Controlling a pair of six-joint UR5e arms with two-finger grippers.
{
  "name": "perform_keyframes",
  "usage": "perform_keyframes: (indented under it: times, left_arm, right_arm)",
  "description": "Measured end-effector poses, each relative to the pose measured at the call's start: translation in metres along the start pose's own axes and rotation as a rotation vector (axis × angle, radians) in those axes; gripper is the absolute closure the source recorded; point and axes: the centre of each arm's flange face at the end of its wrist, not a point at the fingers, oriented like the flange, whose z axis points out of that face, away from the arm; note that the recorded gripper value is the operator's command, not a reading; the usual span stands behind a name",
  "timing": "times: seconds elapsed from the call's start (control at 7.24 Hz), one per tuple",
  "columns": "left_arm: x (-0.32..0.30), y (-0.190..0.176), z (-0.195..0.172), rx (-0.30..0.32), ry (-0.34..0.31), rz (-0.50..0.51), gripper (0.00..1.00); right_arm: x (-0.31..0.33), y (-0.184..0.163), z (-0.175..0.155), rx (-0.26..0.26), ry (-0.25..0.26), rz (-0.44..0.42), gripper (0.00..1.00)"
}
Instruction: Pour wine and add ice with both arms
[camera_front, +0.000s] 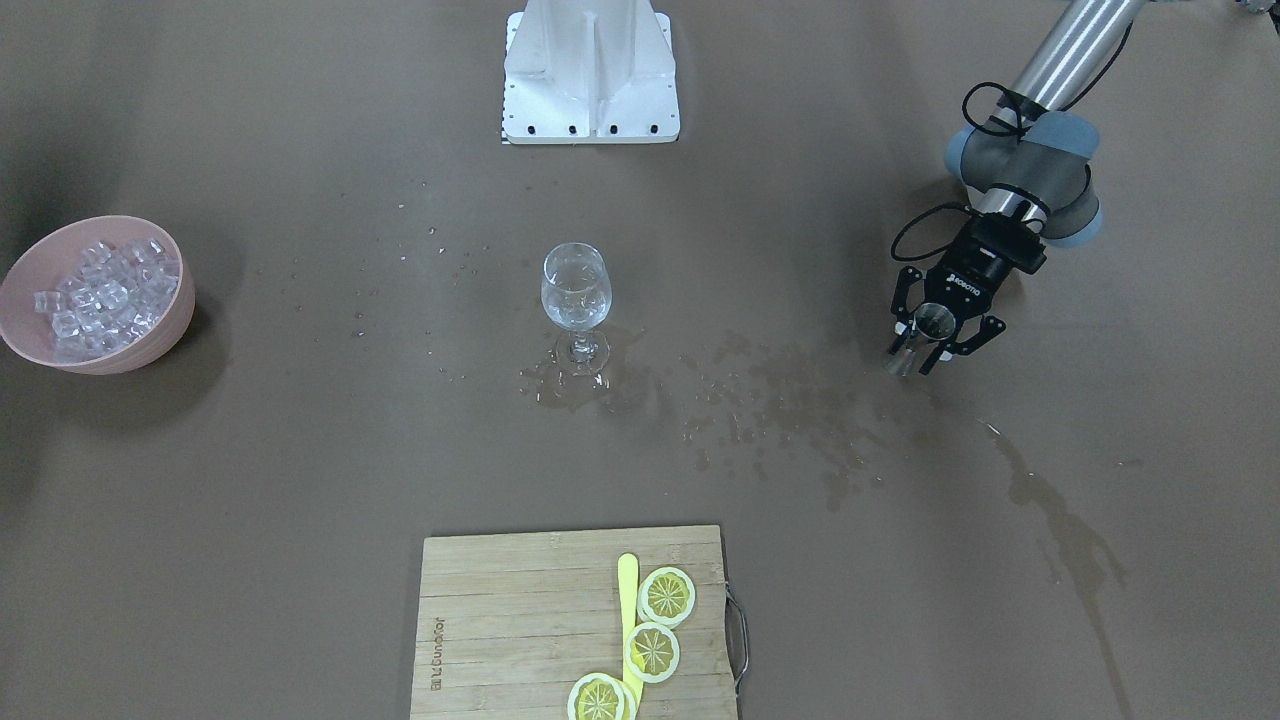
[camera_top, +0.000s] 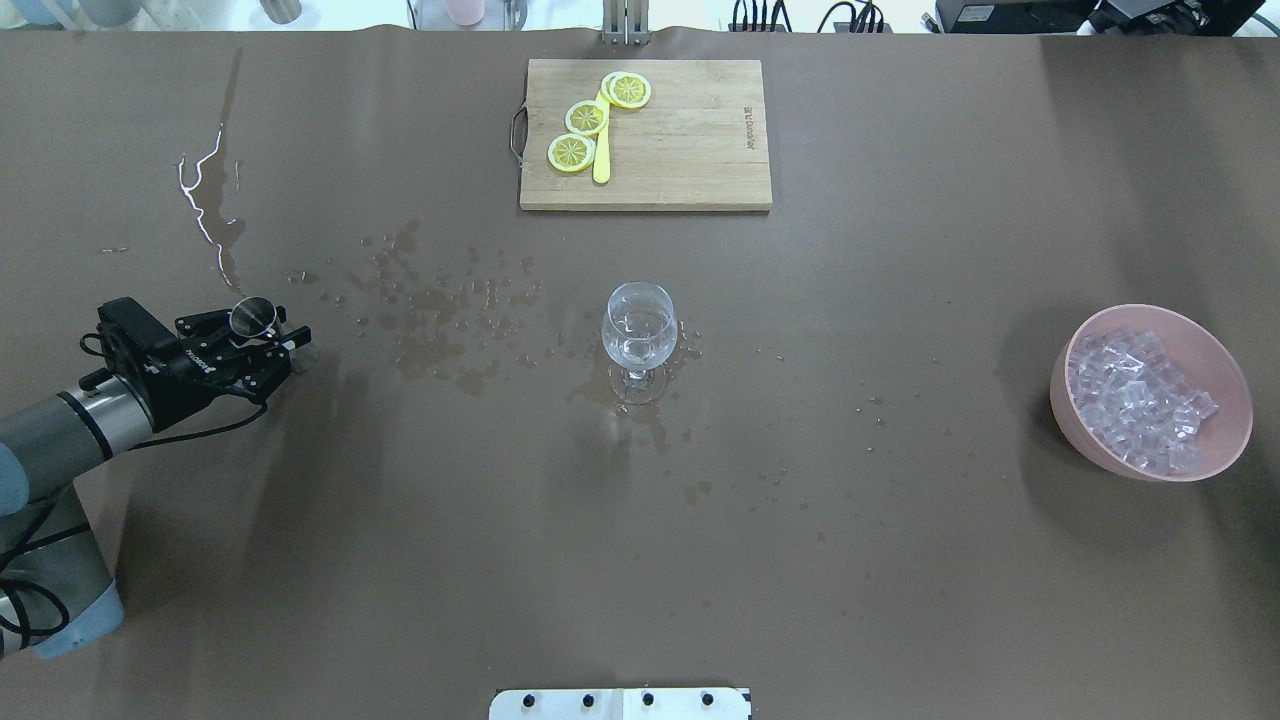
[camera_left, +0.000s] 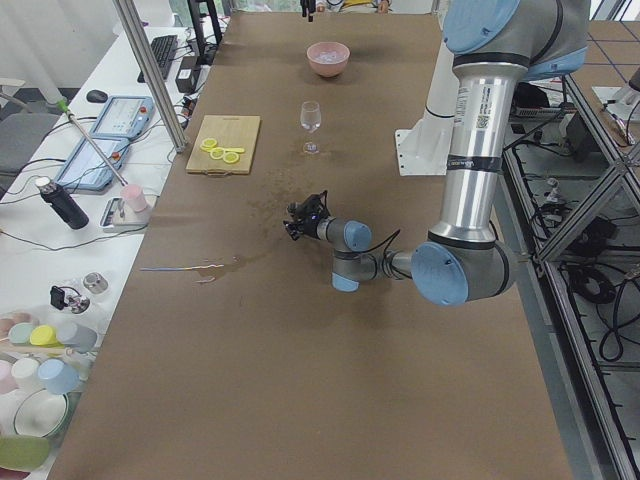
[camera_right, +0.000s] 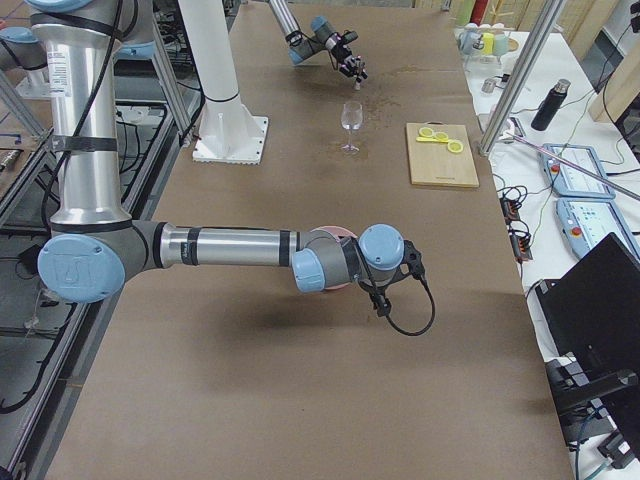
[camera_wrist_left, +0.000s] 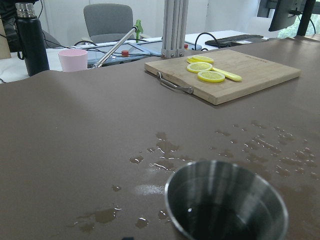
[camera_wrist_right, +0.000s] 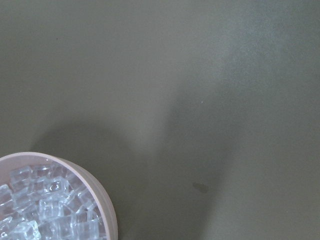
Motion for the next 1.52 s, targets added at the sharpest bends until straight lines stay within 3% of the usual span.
perform_keyframes:
  times: [0.14, 0.97, 1.24, 1.52]
  left_arm:
    - [-0.001, 0.001, -0.001, -0.003, 0.001, 0.001, 1.00]
    - [0.018, -0.018, 0.010, 0.026, 0.035, -0.005, 1.00]
    - [0.053, -0.049, 0.056, 0.031, 0.038, -0.001, 1.00]
    - [0.104, -0.102, 0.095, 0.057, 0.056, -0.011, 1.00]
  right_arm:
    - [0.000, 0.000, 0.000, 0.001, -0.001, 0.000, 0.00]
    - [-0.002, -0.001, -0.001, 0.003, -0.002, -0.003, 0.00]
    - [-0.002, -0.002, -0.001, 0.003, -0.002, -0.003, 0.00]
    - [-0.002, -0.002, -0.001, 0.004, -0.008, 0.001, 0.00]
